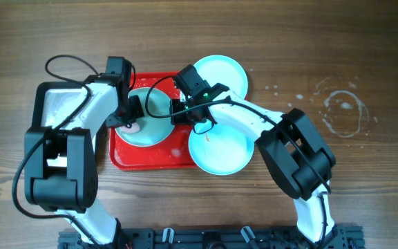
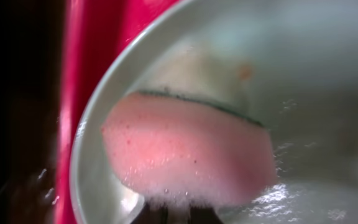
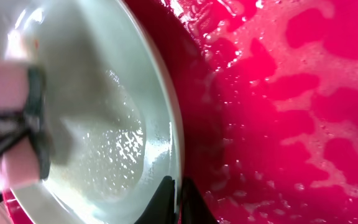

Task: Clean dirty plates on tray and stack at the side
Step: 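Scrub the left blue plate with the sponge in the left gripper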

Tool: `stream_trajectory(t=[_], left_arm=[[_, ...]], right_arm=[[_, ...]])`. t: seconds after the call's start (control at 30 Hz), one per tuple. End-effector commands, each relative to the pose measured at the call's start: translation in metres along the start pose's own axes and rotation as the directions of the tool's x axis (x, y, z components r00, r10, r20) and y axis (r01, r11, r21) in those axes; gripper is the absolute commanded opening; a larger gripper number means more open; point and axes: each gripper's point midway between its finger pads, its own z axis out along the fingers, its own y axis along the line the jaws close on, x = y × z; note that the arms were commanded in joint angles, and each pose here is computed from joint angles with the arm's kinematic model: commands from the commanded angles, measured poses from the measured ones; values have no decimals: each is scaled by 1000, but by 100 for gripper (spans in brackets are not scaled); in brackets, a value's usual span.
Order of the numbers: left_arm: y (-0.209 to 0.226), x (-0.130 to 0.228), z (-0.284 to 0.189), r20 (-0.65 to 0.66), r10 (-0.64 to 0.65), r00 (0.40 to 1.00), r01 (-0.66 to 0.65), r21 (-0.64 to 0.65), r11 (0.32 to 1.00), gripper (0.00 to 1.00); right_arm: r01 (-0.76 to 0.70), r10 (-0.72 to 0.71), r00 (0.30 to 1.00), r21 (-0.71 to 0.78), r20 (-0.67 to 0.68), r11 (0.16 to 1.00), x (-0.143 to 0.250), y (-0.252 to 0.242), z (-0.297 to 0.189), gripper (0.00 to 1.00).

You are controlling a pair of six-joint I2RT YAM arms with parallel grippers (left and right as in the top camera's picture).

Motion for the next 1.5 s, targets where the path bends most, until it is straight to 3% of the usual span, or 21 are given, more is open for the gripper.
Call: stream_trajectory(t=[0.0, 0.13, 0.3, 0.43, 0.5, 0.53, 0.6, 0.7, 0.83, 0.9, 0.97, 1.1, 1.17, 1.2, 1.27, 1.47], left_arm=[[-32, -8, 21, 6, 78, 997, -78, 141, 987, 4], [-64, -11, 31, 34, 161, 986, -164, 273, 948, 4], [-111, 31, 19, 27, 422, 906, -386, 460, 799, 4], [-97, 70, 17, -116, 496, 860, -397, 459, 795, 4], [-81, 79, 18, -185, 486, 854, -380, 415, 826, 4], [-57, 80, 22, -257, 412, 874, -333, 300, 894, 4], [-22, 72, 28, -296, 266, 917, -255, 78, 964, 4], [34, 55, 25, -232, 44, 972, -106, -260, 960, 4], [63, 45, 20, -188, -7, 982, -65, -375, 925, 4], [84, 34, 14, -98, -76, 992, 20, -484, 875, 4], [93, 20, 13, -11, -120, 993, 97, -515, 852, 4], [69, -9, 26, 108, -163, 981, 192, -382, 904, 4], [33, -17, 36, 75, -123, 989, 136, -199, 970, 4], [3, -19, 40, 43, -53, 998, 55, -44, 998, 4], [-44, -18, 37, 33, 74, 997, -79, 188, 979, 4], [-102, 12, 21, 43, 331, 943, -315, 445, 838, 4]], right_arm=[[23, -23, 999, 8, -26, 1000, 7, -2, 10, 4], [23, -23, 999, 9, -26, 1000, 7, -2, 10, 4], [24, -24, 999, 9, -26, 1000, 7, -2, 10, 4], [23, -23, 999, 8, -26, 1000, 7, -2, 10, 4], [23, -23, 999, 8, -26, 1000, 7, -2, 10, 4], [23, -23, 999, 9, -27, 1000, 7, -2, 10, 4], [23, -23, 999, 8, -26, 1000, 7, -2, 10, 4], [23, -23, 999, 8, -27, 1000, 7, -2, 10, 4], [23, -23, 999, 8, -26, 1000, 7, -2, 10, 4], [24, -23, 999, 8, -26, 1000, 7, -2, 10, 4], [24, -23, 999, 8, -26, 1000, 7, -2, 10, 4], [23, -23, 999, 8, -26, 1000, 7, -2, 10, 4], [24, -23, 999, 8, -26, 1000, 7, -2, 10, 4], [24, -23, 999, 8, -26, 1000, 7, -2, 10, 4], [24, -23, 999, 8, -26, 1000, 7, -2, 10, 4], [24, -24, 999, 6, -23, 1000, 6, -2, 10, 4]])
